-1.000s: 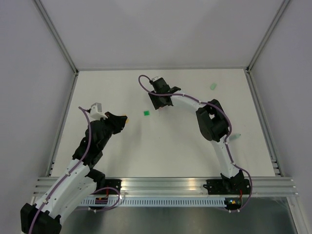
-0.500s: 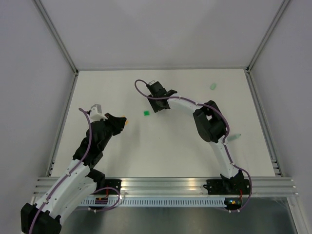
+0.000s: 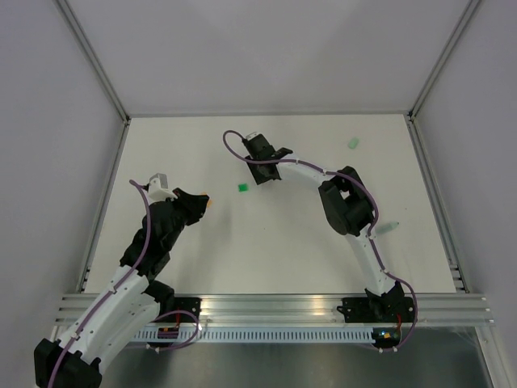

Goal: Insert the pens into the pen caps

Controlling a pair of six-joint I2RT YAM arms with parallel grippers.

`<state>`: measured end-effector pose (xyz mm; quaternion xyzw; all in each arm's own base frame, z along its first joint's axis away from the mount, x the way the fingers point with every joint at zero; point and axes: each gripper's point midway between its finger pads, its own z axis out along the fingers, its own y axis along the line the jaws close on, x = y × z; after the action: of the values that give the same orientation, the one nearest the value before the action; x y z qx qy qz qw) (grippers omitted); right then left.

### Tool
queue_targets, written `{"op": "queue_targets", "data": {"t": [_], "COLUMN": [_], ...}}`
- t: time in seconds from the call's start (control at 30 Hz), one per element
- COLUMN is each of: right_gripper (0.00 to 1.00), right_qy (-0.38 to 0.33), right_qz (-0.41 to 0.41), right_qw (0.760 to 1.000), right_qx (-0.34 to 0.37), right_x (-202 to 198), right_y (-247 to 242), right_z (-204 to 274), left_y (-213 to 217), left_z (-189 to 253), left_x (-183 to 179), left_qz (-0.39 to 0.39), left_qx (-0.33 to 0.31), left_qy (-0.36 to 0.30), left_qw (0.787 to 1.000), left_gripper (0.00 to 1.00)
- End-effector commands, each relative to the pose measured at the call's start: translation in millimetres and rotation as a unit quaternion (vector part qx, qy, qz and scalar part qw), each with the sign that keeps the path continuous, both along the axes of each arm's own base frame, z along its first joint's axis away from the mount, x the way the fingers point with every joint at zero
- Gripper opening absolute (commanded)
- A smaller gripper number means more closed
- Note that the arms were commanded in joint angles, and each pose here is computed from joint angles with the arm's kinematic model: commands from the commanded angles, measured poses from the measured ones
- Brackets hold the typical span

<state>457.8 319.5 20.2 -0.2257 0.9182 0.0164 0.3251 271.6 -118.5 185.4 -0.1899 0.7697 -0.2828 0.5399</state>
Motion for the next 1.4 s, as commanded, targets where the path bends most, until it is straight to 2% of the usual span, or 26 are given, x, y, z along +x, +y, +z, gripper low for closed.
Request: {"op": "queue_targets", "data": {"t": [0.0, 0.13, 0.23, 0.37, 0.5, 0.53, 0.57, 0.67, 0.9, 1.0, 1.07, 1.23, 1.37], "right_gripper": [0.46, 0.46, 0.4, 0.19, 0.07, 0.04, 0.0, 0.0, 0.0, 0.0, 0.0, 0.0, 0.0], "right_qy": [0.05, 0.064, 0.075, 0.085, 0.088, 0.07, 0.09, 0.082, 0.073, 0.052, 0.028, -0.041, -0.076], "right_qz": [-0.002, -0.006, -0.007, -0.007, -0.014, -0.016, -0.026, -0.032, -0.034, -0.019, 0.0, 0.048, 0.071], "right_qw": [0.999, 0.998, 0.997, 0.996, 0.996, 0.997, 0.996, 0.996, 0.997, 0.996, 0.992, 0.964, 0.946], "right_qx": [-0.01, -0.011, -0.007, -0.015, -0.017, 0.003, 0.003, 0.025, 0.018, 0.067, 0.12, 0.259, 0.308], "right_x": [-15.2, -17.6, -19.6, -25.6, -39.8, -38.5, -56.1, -80.9, -139.2, -158.4, -165.9, -189.8, -205.3], "right_y": [-6.1, -7.9, -9.2, -14.7, -26.3, -23.8, -32.5, -36.8, -43.7, -31.7, -21.4, 2.5, 4.7], "right_z": [-25.4, -31.5, -35.4, -39.8, -37.6, -21.2, -32.5, -21.7, -5.8, 10.3, 31.8, 98.8, 130.3], "left_y": [3.3, 3.7, 4.3, 5.2, 3.6, 2.8, 2.7, 2.6, -15.0, -32.6, -39.5, -50.3, -60.7], "left_z": [4.7, 5.0, 6.0, 0.6, -6.8, -8.4, -8.7, -8.5, -12.0, -14.1, -1.3, 34.4, 62.0], "left_x": [1.6, 0.6, -0.1, 0.4, 3.2, 4.3, 4.8, 5.1, 7.6, 10.5, 15.9, 24.2, 29.0], "left_qz": [0.014, 0.014, 0.015, 0.018, 0.018, 0.017, 0.017, 0.016, -0.025, -0.061, -0.071, -0.096, -0.107], "left_qx": [-0.012, -0.013, -0.014, -0.012, -0.009, -0.008, -0.006, -0.004, -0.013, -0.024, -0.03, -0.04, -0.077], "left_qy": [-0.008, -0.008, -0.01, -0.006, 0.005, 0.008, 0.009, 0.008, 0.017, 0.046, 0.043, -0.004, -0.022], "left_qw": [1.0, 1.0, 1.0, 1.0, 1.0, 1.0, 1.0, 1.0, 0.999, 0.997, 0.996, 0.995, 0.991], "left_gripper": [0.02, 0.02, 0.02, 0.02, 0.02, 0.02, 0.02, 0.02, 0.02, 0.02, 0.02, 0.02, 0.02]}}
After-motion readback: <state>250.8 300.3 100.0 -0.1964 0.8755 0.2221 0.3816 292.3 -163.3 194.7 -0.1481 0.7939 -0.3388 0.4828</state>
